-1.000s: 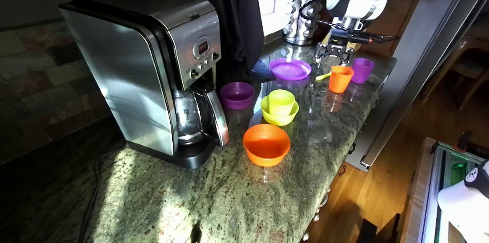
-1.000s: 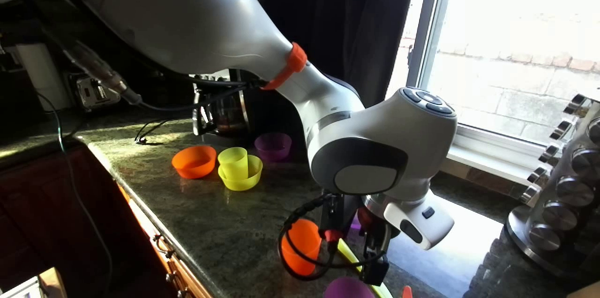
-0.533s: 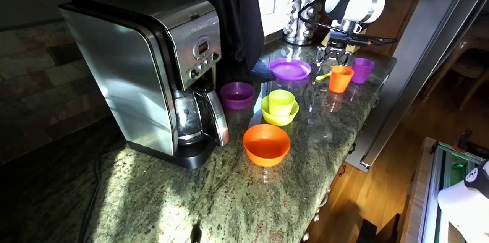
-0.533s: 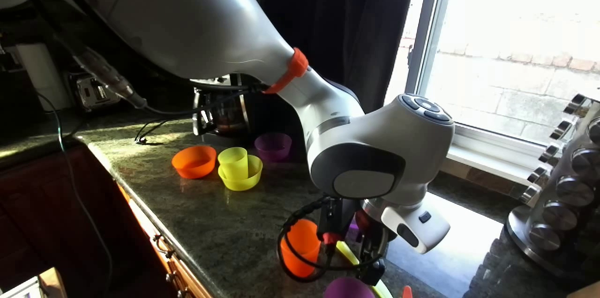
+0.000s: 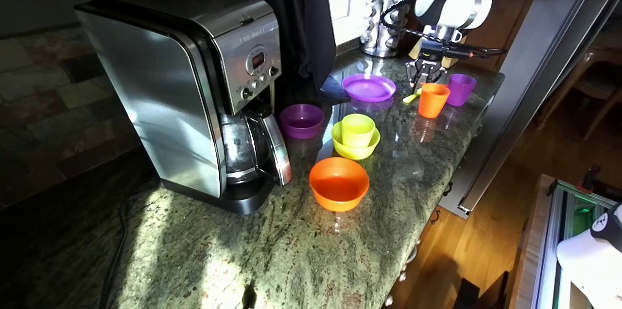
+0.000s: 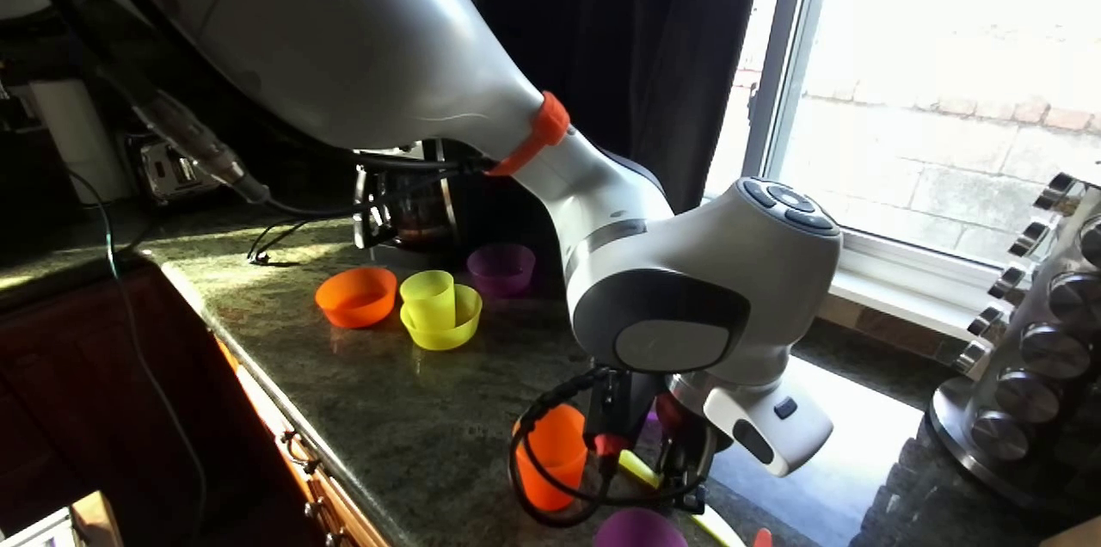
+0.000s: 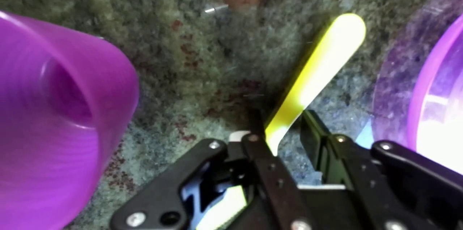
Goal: Place the green cup in the bowl and place the green knife on the green bowl
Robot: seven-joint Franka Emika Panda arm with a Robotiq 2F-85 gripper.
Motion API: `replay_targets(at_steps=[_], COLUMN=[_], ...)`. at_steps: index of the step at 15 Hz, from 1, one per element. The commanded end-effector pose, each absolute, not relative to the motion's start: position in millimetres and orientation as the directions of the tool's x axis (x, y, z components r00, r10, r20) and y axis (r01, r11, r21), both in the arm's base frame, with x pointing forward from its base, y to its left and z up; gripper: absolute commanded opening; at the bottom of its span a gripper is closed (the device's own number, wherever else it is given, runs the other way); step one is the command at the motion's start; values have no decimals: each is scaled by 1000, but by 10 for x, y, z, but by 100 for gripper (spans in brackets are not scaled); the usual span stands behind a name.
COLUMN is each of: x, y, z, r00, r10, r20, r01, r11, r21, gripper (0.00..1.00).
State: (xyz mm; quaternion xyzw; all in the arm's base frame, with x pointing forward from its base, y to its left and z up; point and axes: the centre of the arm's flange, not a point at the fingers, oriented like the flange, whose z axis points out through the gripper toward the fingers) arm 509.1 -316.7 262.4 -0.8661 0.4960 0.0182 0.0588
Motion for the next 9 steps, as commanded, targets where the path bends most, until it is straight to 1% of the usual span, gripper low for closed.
replay_targets(at_steps=[1,2,3,4,9], x=[5124,5127,5140,5152,5142], y=[-3126,-3123,-3116,-3102,-3008], z=[2564,2563,2582,2595,2965], r00=[492,492,494,496,521], r10=[-865,-865,-864,-863,-852], r20=[-98,-99,-98,-99,-57], r01=[-870,-870,-869,-868,-848], r11=[-485,-485,-486,-487,-508], r21=[-88,-89,-95,-101,-150], gripper=[3,0,1,4,4])
